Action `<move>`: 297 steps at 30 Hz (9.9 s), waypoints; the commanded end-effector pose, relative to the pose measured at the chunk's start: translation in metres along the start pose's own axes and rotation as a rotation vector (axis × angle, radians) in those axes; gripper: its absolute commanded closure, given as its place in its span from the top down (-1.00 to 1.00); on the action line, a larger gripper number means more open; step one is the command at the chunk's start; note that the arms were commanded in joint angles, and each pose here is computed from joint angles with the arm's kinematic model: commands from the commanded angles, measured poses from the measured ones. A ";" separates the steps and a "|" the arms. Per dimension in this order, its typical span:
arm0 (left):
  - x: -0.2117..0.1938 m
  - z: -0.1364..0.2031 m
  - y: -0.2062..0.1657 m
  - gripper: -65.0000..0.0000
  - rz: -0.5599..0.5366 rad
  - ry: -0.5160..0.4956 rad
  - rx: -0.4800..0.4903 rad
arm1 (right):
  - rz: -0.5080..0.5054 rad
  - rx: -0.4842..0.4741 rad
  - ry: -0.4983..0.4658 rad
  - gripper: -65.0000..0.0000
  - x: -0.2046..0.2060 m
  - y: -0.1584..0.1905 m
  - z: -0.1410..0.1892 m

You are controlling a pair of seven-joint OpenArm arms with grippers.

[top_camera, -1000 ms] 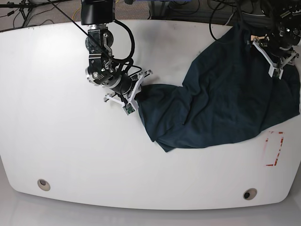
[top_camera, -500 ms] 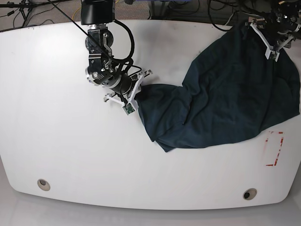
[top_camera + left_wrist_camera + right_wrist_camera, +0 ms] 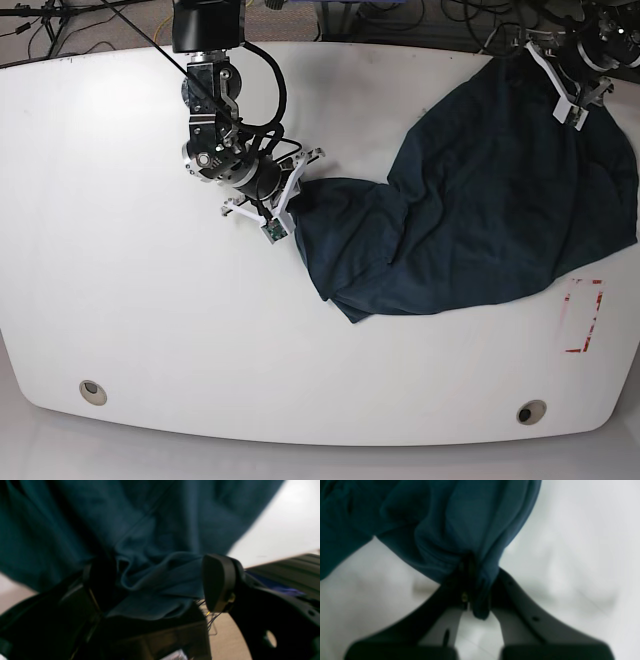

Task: Fold the T-shirt properly
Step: 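Raise the left gripper with the shirt while the right gripper holds its edge, then pull both grippers apart to stretch the shirt and lift it, then lay the stretched shirt down, dragging both grippers back across the table, then open both grippers and release the shirt's collar edge, then move the right gripper along the shirt side toward its hem corner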

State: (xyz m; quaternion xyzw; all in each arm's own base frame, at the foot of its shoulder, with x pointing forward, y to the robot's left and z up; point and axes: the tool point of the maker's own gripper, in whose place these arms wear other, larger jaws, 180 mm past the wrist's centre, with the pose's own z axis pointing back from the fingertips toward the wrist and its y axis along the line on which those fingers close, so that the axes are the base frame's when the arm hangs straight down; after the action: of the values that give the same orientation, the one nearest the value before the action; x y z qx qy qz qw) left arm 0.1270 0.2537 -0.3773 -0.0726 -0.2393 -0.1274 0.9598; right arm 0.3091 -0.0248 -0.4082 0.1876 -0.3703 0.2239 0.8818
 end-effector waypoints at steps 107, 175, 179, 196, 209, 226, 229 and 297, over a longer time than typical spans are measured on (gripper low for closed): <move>0.416 0.222 0.086 -1.00 -0.119 -0.865 0.581 | 0.491 -0.586 -0.567 -0.94 0.342 -0.192 0.252; 0.049 0.002 0.056 -1.00 -0.057 0.140 0.222 | -0.022 -0.332 0.260 -0.95 -0.118 -0.086 0.185; 0.037 0.006 0.060 -1.00 -0.070 0.180 0.231 | -0.034 -0.321 0.294 -0.94 -0.131 -0.079 0.189; 0.001 0.012 0.058 -0.78 -0.091 0.286 0.218 | -0.081 -0.296 0.293 0.43 -0.140 -0.064 0.186; 0.018 0.006 0.053 0.42 -0.131 0.260 0.199 | -0.036 -0.326 0.170 0.59 -0.091 -0.073 0.176; 0.146 0.019 0.078 0.26 -0.152 -0.056 0.295 | 0.067 -0.431 -0.005 0.59 0.010 -0.145 0.166; 0.162 0.023 0.082 0.26 -0.155 -0.097 0.308 | 0.078 -0.453 0.017 0.59 0.016 -0.158 0.170; 0.178 0.020 0.079 0.26 0.032 -0.196 0.291 | -0.261 -0.252 -0.262 0.61 0.081 -0.255 0.010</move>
State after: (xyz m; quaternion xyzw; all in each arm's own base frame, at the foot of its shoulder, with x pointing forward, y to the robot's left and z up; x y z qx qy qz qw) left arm 0.2840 0.2934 -0.2947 0.0439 -0.3230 -0.0634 0.9432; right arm 0.4715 -0.2146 -0.4105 0.1504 -0.4425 0.0364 0.8833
